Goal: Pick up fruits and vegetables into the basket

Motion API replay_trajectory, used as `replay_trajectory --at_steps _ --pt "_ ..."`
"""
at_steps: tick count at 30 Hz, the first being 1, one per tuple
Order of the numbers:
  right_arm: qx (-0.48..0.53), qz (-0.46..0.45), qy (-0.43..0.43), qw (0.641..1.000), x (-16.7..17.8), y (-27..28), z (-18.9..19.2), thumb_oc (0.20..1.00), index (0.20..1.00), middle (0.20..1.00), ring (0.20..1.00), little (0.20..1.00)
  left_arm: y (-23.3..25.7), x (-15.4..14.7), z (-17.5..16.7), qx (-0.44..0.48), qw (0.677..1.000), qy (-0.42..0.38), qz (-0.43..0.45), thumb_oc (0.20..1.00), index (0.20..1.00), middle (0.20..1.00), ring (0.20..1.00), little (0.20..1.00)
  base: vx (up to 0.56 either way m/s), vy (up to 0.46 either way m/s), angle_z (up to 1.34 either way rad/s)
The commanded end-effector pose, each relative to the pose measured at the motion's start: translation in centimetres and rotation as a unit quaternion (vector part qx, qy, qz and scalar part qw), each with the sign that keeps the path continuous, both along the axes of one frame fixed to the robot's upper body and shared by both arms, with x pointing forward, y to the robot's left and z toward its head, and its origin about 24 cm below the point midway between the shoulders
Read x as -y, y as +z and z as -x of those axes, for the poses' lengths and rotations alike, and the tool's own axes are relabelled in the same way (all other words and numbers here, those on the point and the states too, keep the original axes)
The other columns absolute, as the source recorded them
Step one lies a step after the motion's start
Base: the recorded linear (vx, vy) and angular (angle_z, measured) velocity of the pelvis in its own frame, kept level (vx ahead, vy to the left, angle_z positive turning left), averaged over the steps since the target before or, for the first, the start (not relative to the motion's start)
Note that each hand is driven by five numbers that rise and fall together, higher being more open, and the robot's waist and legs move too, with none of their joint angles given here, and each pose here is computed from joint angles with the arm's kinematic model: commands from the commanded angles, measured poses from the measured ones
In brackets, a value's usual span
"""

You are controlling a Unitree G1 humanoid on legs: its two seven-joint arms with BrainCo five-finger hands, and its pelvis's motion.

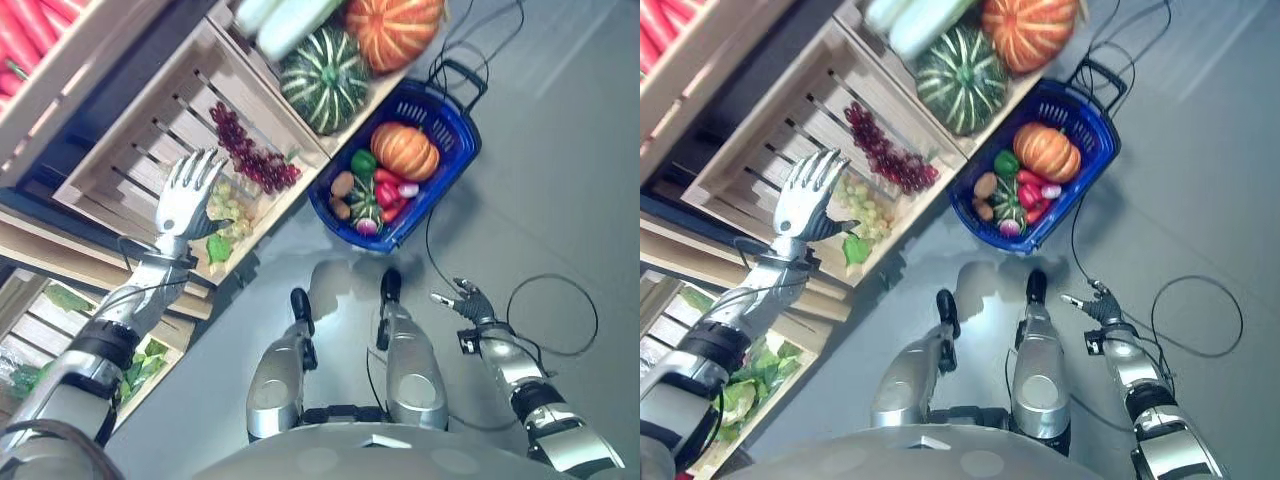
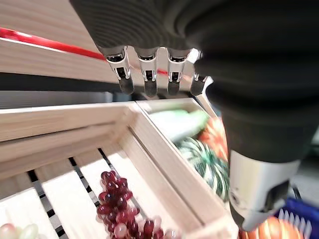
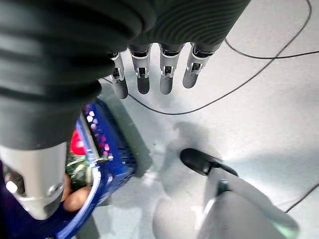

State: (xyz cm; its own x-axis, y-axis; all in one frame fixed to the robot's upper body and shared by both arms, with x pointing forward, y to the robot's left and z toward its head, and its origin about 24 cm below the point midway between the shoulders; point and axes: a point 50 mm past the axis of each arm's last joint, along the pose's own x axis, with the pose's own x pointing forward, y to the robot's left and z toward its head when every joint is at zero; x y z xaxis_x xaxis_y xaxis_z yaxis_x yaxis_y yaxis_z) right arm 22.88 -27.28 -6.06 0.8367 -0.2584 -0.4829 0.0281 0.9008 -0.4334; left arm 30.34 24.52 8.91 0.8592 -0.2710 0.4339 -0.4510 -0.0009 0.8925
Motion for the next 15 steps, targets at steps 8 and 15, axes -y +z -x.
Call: replay_trajectory --at_steps 8,15 --pt "0.101 0.032 0.010 0.994 0.8 5.1 -2.4 1.000 1.000 1.000 1.000 1.000 1.4 -3.4 -1.7 -0.042 0.974 0.076 -0.210 1.000 1.000 1.000 1.000 1.000 -0.03 0.002 -0.02" --pt "0.139 0.047 0.013 0.989 1.2 7.4 -3.2 1.000 1.000 1.000 1.000 1.000 0.4 -4.6 -1.8 -0.096 0.955 0.122 -0.251 1.000 1.000 1.000 1.000 1.000 0.00 0.022 -0.03"
